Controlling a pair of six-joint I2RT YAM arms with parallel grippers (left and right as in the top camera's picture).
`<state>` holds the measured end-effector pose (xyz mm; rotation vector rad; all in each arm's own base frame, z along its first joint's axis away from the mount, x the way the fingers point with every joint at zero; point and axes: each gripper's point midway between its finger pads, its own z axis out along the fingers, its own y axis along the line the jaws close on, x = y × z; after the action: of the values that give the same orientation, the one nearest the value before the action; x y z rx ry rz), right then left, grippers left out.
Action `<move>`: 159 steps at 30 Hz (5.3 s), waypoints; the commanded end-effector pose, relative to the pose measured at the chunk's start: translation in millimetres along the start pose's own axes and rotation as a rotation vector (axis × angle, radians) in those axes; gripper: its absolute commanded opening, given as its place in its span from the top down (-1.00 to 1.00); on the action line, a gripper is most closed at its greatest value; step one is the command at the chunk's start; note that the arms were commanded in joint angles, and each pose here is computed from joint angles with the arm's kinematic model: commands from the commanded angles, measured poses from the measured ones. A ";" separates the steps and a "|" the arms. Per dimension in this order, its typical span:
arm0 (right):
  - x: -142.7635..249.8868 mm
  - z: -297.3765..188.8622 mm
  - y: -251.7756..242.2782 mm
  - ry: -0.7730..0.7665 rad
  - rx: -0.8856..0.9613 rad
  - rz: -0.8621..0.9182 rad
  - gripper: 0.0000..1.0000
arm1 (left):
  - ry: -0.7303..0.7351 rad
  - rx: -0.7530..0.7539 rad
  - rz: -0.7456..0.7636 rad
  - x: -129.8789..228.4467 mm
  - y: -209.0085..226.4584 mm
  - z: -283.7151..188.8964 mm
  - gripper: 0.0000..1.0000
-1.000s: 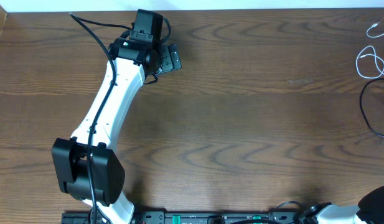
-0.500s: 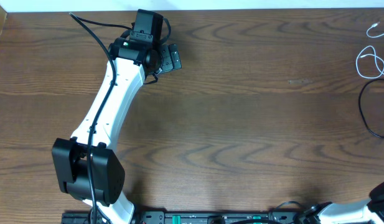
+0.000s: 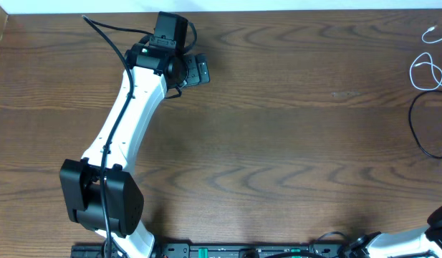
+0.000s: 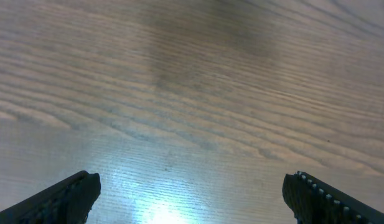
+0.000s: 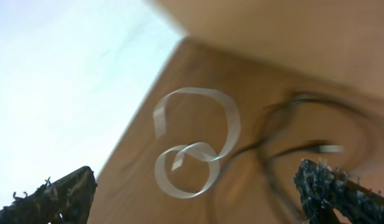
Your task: Untangle cables
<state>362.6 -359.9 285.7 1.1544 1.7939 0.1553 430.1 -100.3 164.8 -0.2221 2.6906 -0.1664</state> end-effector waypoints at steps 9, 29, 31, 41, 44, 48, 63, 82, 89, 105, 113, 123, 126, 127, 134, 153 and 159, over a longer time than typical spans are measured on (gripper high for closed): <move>104.6 -76.0 210.1 0.152 -0.556 -0.513 -0.98 | -0.263 0.138 0.104 -33.8 -23.0 -107.7 -0.97; 328.9 -229.2 272.8 0.614 -0.834 -1.031 -0.98 | -0.317 0.158 0.103 -34.6 -22.6 -133.6 -0.98; 335.2 -230.4 263.6 0.650 -0.799 -1.049 -0.98 | -0.317 0.158 0.103 -34.6 -22.6 -133.6 -0.98; 345.0 -233.0 225.0 0.779 -0.658 -1.070 -0.99 | -0.317 0.158 0.103 -34.6 -22.6 -133.6 -0.98; 342.0 -228.5 221.9 0.757 -0.635 -1.105 -0.99 | -0.317 0.158 0.103 -34.6 -22.6 -133.6 -0.98; 333.8 -221.9 223.6 0.687 -0.636 -1.181 -0.98 | -0.317 0.158 0.103 -34.6 -22.6 -133.6 -0.98; 302.2 -219.6 199.7 -0.050 -0.745 -1.170 -0.99 | -0.317 0.158 0.103 -34.6 -22.6 -133.6 -0.98; 360.1 -202.2 104.2 -0.399 -0.837 -1.075 -0.99 | -0.318 0.157 0.103 -34.6 -22.5 -133.6 -0.98; 384.4 -192.9 92.6 -0.393 -0.893 -1.082 -0.99 | -0.317 0.158 0.103 -34.6 -22.6 -133.6 -0.98; 406.0 -183.2 79.7 -0.284 -0.907 -1.051 -0.99 | -0.317 0.158 0.103 -34.6 -22.6 -133.6 -0.98; 406.0 -183.2 79.7 -0.284 -0.907 -1.051 -0.99 | -0.317 0.158 0.103 -34.6 -22.6 -133.6 -0.98; 406.0 -183.2 79.7 -0.283 -0.907 -1.051 -0.98 | -0.317 0.158 0.103 -34.6 -22.6 -133.6 -0.98; 406.0 -183.2 79.7 -0.284 -0.907 -1.051 -0.99 | -0.317 0.158 0.103 -34.6 -22.6 -133.6 -0.98; 406.0 -183.2 79.7 -0.284 -0.907 -1.051 -0.98 | -0.317 0.158 0.103 -34.6 -22.6 -133.6 -0.98; 406.0 -183.2 79.7 -0.283 -0.907 -1.051 -0.99 | -0.317 0.158 0.103 -34.6 -22.6 -133.6 -0.98; 406.0 -183.2 79.7 -0.284 -0.907 -1.051 -0.98 | -0.343 0.067 0.087 -34.4 -2.6 -134.8 -0.98; 406.0 -183.2 79.7 -0.284 -0.907 -1.051 -0.98 | -0.400 0.059 0.042 -24.5 23.6 -145.0 -0.98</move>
<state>236.7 56.3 164.6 -0.4267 1.5598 0.1196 398.8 -80.1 293.1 -0.1250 2.3395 -0.1977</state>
